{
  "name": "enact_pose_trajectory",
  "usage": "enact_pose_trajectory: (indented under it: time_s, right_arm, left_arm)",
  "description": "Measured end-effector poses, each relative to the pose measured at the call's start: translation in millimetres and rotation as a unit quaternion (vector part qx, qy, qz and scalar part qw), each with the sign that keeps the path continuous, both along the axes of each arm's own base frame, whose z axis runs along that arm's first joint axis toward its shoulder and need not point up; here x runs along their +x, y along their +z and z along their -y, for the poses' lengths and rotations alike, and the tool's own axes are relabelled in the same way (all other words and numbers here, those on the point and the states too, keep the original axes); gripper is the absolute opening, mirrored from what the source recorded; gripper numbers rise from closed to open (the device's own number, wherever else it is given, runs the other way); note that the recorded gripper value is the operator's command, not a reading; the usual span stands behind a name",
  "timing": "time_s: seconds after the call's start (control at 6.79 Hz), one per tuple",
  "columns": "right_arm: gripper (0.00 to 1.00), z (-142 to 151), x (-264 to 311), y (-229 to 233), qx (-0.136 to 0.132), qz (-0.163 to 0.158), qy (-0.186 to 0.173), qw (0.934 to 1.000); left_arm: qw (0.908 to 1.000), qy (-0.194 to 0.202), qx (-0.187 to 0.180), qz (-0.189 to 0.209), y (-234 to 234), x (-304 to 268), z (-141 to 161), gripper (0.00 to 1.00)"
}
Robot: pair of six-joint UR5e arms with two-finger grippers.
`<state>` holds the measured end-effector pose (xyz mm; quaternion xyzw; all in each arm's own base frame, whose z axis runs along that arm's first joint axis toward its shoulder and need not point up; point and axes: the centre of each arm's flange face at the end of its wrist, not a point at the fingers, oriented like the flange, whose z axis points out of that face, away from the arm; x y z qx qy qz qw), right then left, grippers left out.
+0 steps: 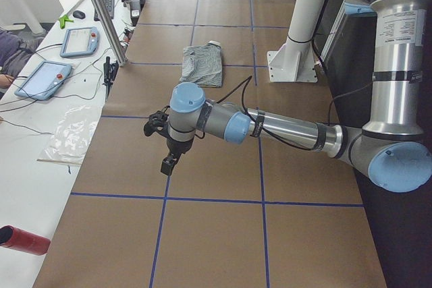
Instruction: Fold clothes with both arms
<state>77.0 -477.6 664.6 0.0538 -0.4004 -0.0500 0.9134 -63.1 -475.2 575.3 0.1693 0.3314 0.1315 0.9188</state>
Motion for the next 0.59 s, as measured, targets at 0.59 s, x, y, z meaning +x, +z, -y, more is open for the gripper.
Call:
enact_pose_trajectory:
  time_s: [0.59]
  right_arm:
    - [1.00, -12.5, 1.3, 0.3, 0.001, -0.014, 0.001, 0.9999]
  left_arm:
    - [0.9971, -0.004, -0.076, -0.003, 83.5, -3.7, -16.7, 1.00]
